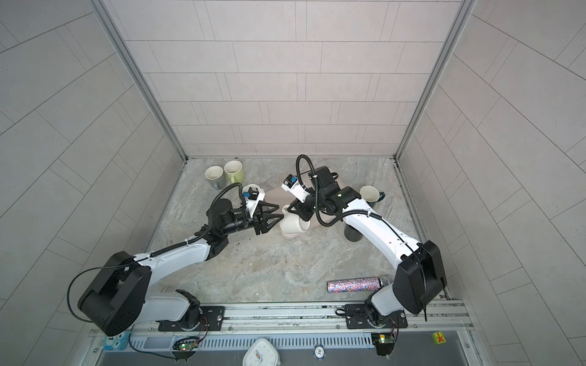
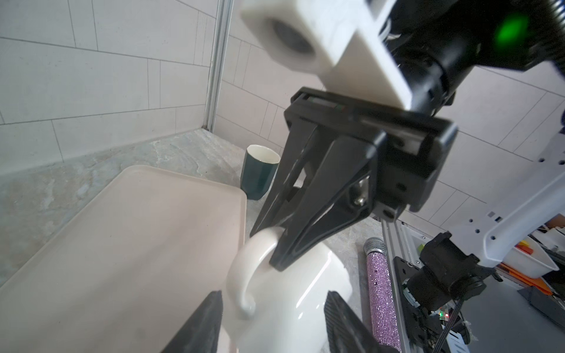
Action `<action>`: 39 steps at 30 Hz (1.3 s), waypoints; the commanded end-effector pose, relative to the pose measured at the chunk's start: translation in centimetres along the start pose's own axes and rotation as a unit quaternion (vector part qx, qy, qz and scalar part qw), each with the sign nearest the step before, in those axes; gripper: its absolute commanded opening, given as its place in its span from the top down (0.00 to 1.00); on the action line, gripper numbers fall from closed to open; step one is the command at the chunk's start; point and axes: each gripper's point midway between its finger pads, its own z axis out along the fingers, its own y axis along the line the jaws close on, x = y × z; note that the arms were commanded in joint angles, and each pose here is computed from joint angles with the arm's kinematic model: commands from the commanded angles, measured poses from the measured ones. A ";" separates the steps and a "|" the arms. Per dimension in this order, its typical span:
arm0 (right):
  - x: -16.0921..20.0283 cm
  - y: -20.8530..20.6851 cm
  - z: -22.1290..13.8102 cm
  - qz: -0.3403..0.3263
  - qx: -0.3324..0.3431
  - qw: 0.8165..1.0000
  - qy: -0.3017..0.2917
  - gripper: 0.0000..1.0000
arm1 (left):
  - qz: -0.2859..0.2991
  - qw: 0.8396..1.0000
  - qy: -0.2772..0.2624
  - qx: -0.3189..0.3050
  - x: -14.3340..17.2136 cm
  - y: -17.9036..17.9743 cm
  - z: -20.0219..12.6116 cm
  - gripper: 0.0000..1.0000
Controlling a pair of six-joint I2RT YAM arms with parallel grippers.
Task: Turn the mug right side up
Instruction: Place the mug at the center of the table.
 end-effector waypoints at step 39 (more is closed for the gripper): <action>-5.2 1.8 -4.0 -0.008 -0.047 0.988 -0.146 1.00 | -0.029 0.993 -0.039 0.112 -3.0 -2.0 1.7 0.91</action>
